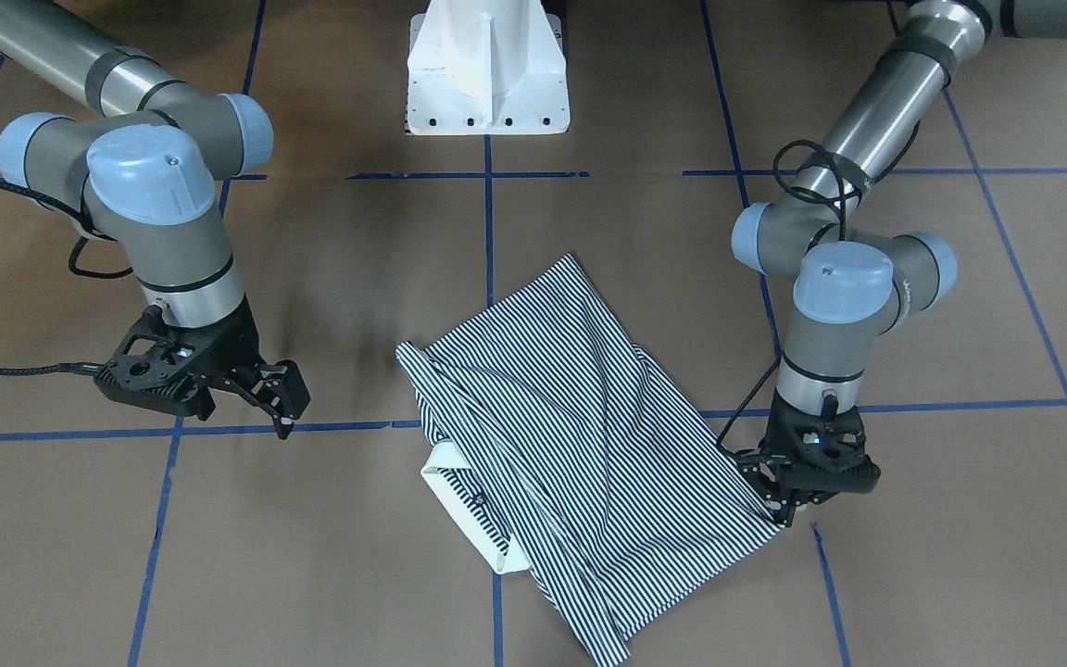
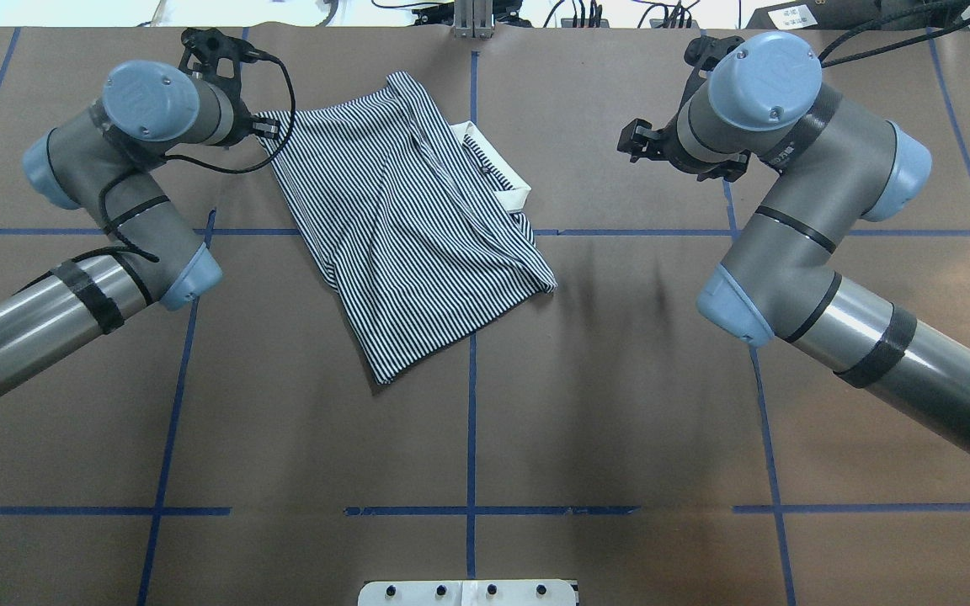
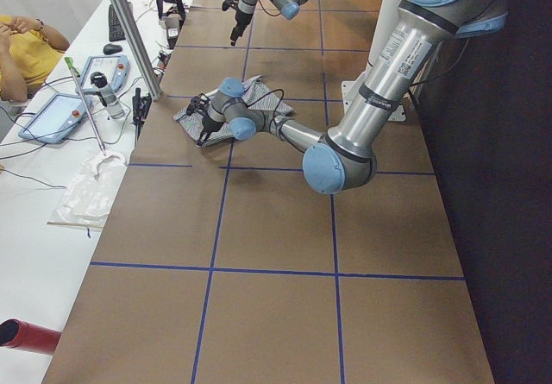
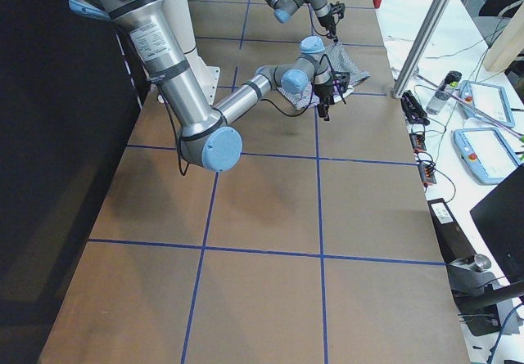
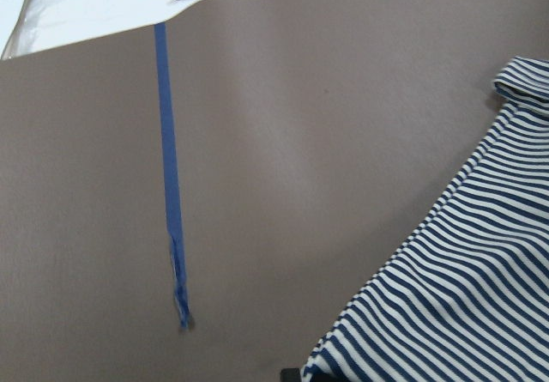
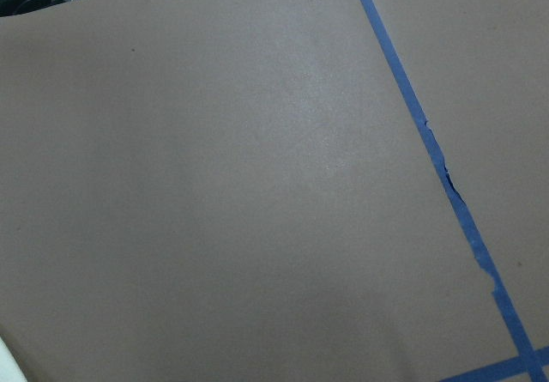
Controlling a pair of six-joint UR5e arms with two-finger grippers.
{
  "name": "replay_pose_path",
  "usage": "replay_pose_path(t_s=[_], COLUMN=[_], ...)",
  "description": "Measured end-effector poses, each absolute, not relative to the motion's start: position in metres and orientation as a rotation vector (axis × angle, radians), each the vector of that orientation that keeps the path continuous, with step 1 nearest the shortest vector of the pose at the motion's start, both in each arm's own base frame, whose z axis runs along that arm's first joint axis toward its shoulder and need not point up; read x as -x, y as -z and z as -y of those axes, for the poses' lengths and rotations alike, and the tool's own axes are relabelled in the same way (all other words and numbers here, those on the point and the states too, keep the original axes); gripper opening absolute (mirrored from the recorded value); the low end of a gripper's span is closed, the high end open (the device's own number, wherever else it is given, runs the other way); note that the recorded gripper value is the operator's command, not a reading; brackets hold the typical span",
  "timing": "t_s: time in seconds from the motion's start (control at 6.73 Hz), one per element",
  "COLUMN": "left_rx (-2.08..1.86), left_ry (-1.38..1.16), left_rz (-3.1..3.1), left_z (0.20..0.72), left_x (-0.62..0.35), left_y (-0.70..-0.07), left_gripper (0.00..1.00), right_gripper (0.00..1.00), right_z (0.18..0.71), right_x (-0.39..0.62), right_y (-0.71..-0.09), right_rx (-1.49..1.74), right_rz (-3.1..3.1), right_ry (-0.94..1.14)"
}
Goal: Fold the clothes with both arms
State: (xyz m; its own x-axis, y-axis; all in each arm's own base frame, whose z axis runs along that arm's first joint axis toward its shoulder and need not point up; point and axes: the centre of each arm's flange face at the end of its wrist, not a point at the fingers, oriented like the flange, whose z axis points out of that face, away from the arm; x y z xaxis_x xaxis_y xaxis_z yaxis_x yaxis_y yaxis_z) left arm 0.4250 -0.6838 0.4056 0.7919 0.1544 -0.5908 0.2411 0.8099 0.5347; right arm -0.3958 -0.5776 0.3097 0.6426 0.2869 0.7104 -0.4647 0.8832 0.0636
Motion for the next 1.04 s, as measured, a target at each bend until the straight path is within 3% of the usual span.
replay_pose_path(t_s=[0.15, 0.3, 0.45, 1.04], left_rx=[-0.657, -0.682, -0.699, -0.709], left_ry=[0.035, 0.002, -0.029, -0.110], left_rz=[-0.657, -0.640, -0.641, -0.780], left_z=[0.701, 0.712, 0.717, 0.704], left_x=[-0.427, -0.415, -0.399, -0.358], left_y=[-0.415, -0.421, -0.426, -0.419], left_gripper=[0.82, 1.00, 1.00, 1.00], right_gripper=[1.00, 1.00, 0.99, 0.73], right_z=[0.577, 0.576, 0.573, 0.588], right_x=[0.396, 0.399, 0.406, 0.508], right_y=[-0.309, -0.307, -0.304, -0.253], right_rx=[-0.249, -0.243, -0.233, -0.221], right_rz=[0.762, 0.767, 0.774, 0.821], right_ry=[-0.437, -0.447, -0.458, -0.679])
